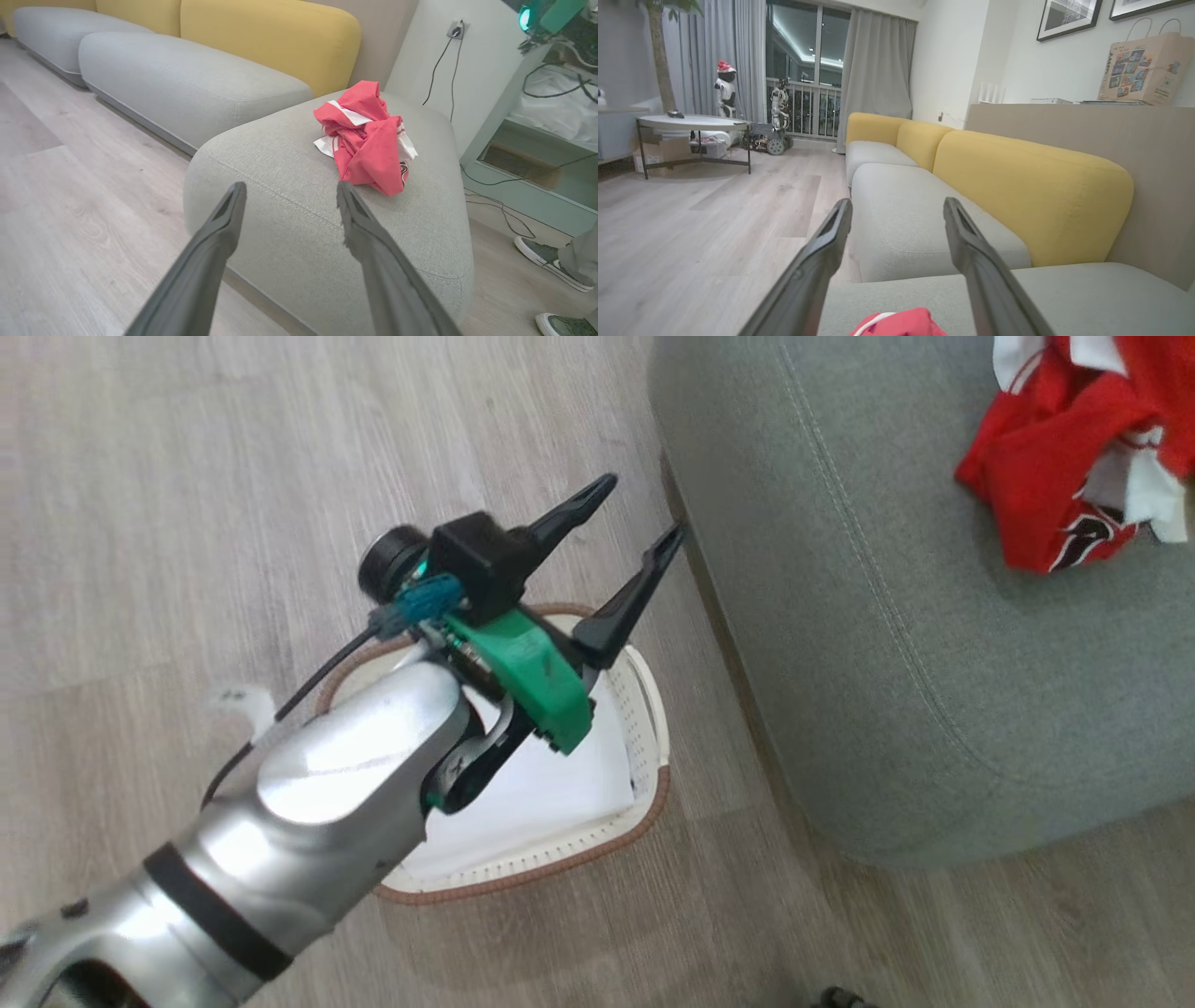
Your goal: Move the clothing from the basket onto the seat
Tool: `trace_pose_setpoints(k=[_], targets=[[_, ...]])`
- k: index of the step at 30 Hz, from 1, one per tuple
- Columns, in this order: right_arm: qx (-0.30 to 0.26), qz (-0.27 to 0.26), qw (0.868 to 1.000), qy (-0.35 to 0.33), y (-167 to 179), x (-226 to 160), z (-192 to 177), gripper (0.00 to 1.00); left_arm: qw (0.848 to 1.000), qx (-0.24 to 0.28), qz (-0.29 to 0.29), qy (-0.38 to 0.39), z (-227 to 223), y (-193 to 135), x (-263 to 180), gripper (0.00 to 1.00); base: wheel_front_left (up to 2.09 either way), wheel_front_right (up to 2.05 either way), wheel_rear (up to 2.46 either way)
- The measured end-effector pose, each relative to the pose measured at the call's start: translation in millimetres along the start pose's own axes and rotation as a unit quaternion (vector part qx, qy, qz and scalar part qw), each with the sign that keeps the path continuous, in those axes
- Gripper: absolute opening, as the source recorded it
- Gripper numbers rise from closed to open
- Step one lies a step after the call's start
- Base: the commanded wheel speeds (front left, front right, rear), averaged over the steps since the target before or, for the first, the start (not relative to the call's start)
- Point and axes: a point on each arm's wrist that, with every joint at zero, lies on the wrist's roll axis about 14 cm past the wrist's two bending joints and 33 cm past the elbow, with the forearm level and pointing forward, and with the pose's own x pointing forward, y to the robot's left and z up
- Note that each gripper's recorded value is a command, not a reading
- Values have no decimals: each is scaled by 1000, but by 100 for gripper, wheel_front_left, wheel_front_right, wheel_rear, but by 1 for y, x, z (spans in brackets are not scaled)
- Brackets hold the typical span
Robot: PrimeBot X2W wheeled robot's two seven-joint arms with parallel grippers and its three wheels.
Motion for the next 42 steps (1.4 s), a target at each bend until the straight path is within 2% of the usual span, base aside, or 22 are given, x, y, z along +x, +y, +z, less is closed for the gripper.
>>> trace_pose_setpoints(k=[9, 20, 33, 42], targets=[[49, 18, 998, -40, 33, -31, 20, 100, 997, -11, 72, -18, 13, 13, -38, 100, 0, 0, 0], [104, 52, 993, -36, 85, -69, 23, 100, 987, -4, 160, -28, 22, 29, -94, 100, 0, 0, 0], [156, 86, 984, 17, 129, -107, -13, 100, 964, 1, 260, -53, 32, 43, -164, 100, 0, 0, 0], [187, 126, 973, 49, 168, -134, -33, 100, 945, -1, 321, -65, 31, 46, -208, 100, 0, 0, 0]])
